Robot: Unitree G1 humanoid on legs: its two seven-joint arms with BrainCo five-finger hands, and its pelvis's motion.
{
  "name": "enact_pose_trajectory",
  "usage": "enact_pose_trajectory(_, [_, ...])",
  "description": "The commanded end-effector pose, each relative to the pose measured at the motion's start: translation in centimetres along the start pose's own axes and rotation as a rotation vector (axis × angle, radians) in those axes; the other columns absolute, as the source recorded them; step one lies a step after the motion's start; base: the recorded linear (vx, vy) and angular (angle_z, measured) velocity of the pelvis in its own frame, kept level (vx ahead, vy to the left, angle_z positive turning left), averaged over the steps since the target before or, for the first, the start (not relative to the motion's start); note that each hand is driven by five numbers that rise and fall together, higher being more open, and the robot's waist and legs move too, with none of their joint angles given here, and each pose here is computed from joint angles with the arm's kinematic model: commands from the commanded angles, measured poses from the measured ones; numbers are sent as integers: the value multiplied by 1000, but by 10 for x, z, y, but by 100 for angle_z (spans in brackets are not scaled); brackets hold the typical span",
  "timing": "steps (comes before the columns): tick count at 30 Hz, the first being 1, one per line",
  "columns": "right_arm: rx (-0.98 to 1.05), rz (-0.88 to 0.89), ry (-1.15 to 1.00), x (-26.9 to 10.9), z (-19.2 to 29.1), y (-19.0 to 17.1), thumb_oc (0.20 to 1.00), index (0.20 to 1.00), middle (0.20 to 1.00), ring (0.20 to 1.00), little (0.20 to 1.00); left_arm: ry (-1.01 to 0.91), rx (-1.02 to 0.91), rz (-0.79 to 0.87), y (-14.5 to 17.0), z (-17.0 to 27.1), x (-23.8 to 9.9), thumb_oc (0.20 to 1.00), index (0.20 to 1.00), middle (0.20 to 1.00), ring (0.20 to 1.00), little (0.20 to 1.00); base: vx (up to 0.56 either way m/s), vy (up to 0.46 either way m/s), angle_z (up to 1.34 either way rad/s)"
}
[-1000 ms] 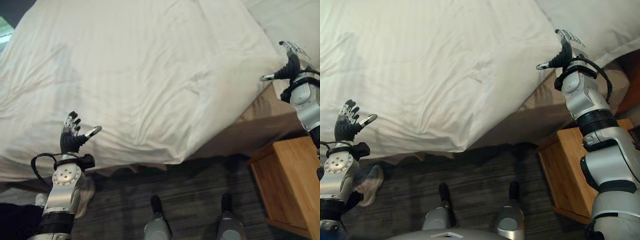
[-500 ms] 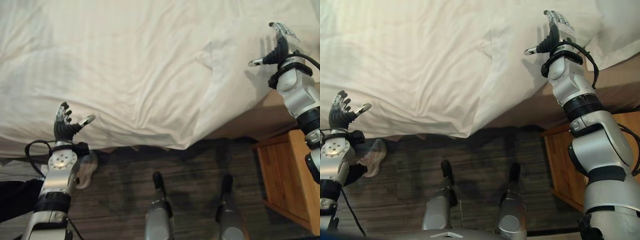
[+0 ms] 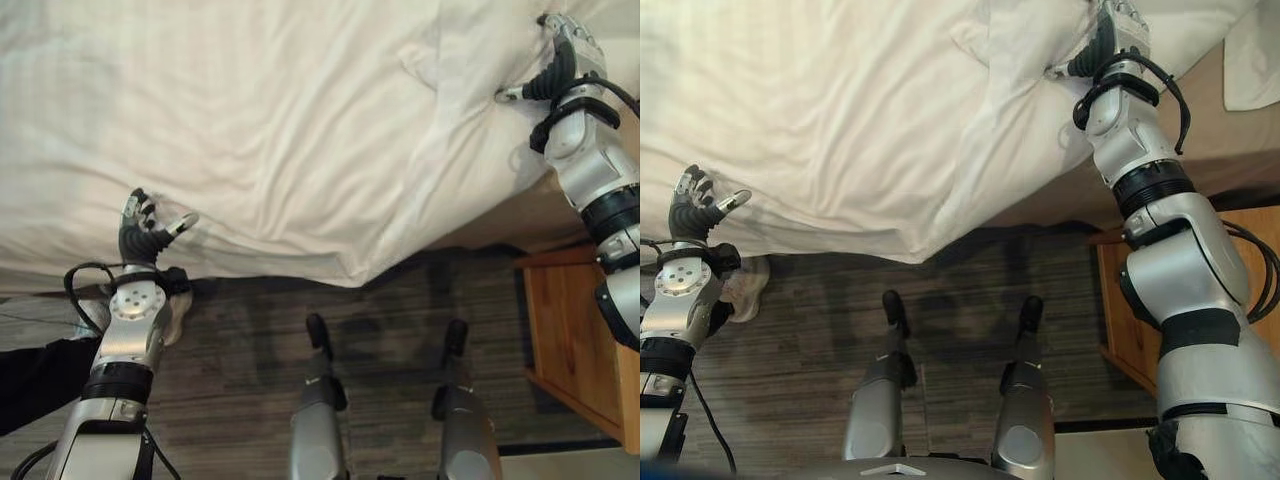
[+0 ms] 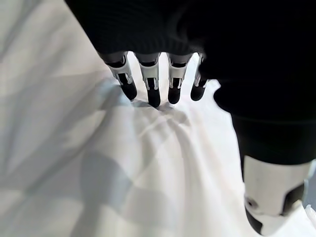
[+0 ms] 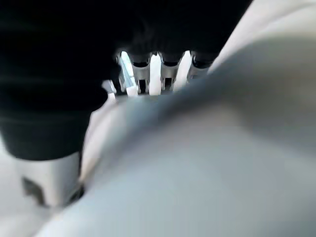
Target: Making the bed.
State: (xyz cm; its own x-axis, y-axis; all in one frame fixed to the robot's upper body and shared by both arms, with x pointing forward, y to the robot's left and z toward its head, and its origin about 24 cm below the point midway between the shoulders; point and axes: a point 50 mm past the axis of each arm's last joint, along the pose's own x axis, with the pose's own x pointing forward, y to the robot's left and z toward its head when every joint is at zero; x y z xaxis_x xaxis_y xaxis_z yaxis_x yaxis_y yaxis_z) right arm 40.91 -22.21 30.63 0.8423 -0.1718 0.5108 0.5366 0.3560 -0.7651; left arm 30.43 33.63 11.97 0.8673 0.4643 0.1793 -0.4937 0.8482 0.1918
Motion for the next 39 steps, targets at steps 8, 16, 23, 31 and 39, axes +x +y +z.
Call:
enact_pose_trajectory(8, [102, 72, -22, -35, -10, 40, 200, 200, 200, 200, 200, -38, -25, 26, -11, 15, 11, 1000, 1000, 1000, 1000, 1000, 30, 20, -4])
enact_pose_trajectory(16, [248, 253, 254, -182, -114, 94, 200, 200, 200, 200, 200, 143, -66, 5, -25, -46, -47, 1000, 1000, 1000, 1000, 1000, 81, 36, -28])
enact_pose_trajectory(23, [287, 463, 694, -292, -180, 135, 1000, 1000, 1000, 1000, 1000, 277, -102, -30, -44, -80, -81, 1000, 1000, 1000, 1000, 1000, 21, 0, -5])
enact_pose_trajectory(31, [-71, 727, 1112, -386, -238, 144, 1000, 1000, 1000, 1000, 1000, 402, -139, -87, -70, -106, -106, 1000, 1000, 1000, 1000, 1000, -32, 11, -9])
enact_pose_trajectory(39, [-287, 678, 1248, -402, -270, 109, 1000, 1000, 1000, 1000, 1000, 442, -159, -121, -82, -114, -120, 1000, 1000, 1000, 1000, 1000, -10, 10, 0])
